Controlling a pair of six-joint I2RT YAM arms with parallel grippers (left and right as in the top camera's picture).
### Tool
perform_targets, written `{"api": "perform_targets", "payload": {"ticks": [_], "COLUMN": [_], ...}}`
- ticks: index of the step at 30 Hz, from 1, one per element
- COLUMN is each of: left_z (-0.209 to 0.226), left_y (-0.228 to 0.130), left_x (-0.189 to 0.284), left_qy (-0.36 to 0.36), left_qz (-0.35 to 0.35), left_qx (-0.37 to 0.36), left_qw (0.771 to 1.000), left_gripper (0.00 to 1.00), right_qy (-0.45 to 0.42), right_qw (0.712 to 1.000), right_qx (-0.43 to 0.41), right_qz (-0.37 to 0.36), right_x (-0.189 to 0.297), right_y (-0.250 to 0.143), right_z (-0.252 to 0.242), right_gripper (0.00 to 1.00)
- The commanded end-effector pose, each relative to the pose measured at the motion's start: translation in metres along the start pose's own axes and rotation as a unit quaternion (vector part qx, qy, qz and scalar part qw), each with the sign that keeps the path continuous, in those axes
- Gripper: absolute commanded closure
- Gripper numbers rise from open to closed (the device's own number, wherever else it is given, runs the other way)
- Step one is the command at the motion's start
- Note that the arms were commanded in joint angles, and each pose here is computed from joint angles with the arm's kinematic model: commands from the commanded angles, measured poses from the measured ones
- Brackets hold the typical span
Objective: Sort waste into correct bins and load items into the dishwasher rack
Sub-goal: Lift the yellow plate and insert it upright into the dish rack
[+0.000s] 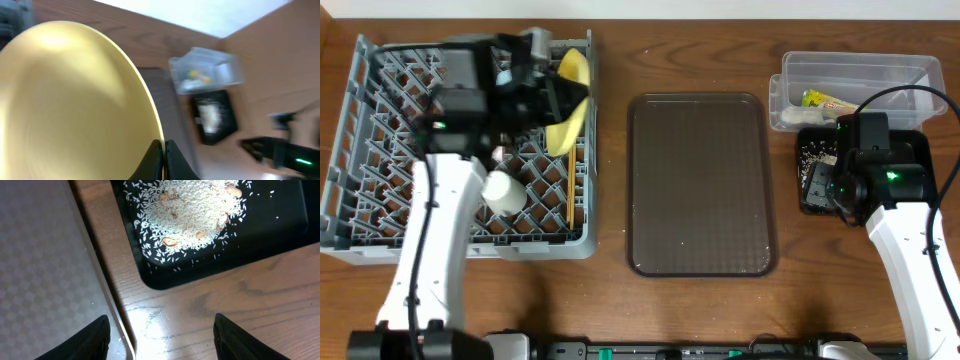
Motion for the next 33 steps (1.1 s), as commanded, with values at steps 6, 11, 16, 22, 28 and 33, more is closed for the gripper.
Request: {"api": "perform_targets", "payload": {"ticks": [6, 11, 16, 22, 28, 33], "left_z": [0.003, 0.017, 0.041, 0.052, 0.059, 0.065], "left_y": [-0.002, -0.003, -0.003, 0.004, 0.003, -0.001], "left_x": [0.011, 0.002, -0.005, 0.004, 0.003, 0.001], "left_qy": [-0.188, -0.176, -0.112, -0.101, -0.084, -0.071], "left_qz": [0.054, 0.061, 0.049, 0.03, 0.027, 0.028], "left_qx": [0.076, 0.103, 0.128, 0.131, 0.152, 0.161], "left_qw": [0.978, 0.977, 0.984, 0.986, 0.984, 0.984], "left_gripper": [0.94, 0.94, 0.94, 0.94, 0.94, 0.94], "right_qy": [-0.001, 0.002, 0.001, 0.001, 0.001, 0.001], "right_qw": [1.0, 1.0, 1.0, 1.0, 1.0, 1.0], "right_qx": [-0.012, -0.012, -0.012, -0.012, -0.012, -0.012], "right_qz": [-0.003, -0.001, -0.001, -0.001, -0.001, -0.001], "right_x": [0.001, 0.001, 0.001, 0.001, 0.001, 0.001], "right_y": [0.002, 0.001, 0.001, 0.001, 0.001, 0.001], "right_z": [-0.003, -0.002, -0.002, -0.002, -0.002, -0.002], "right_gripper": [0.36, 0.36, 0.36, 0.36, 0.36, 0.36]}}
Point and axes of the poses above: each gripper's point midway between its finger pads, its own x axis back along the fingers, its own z axis along the line the jaws close on, y = z × x, the point moved 4 cm from there along x, back along the fingers
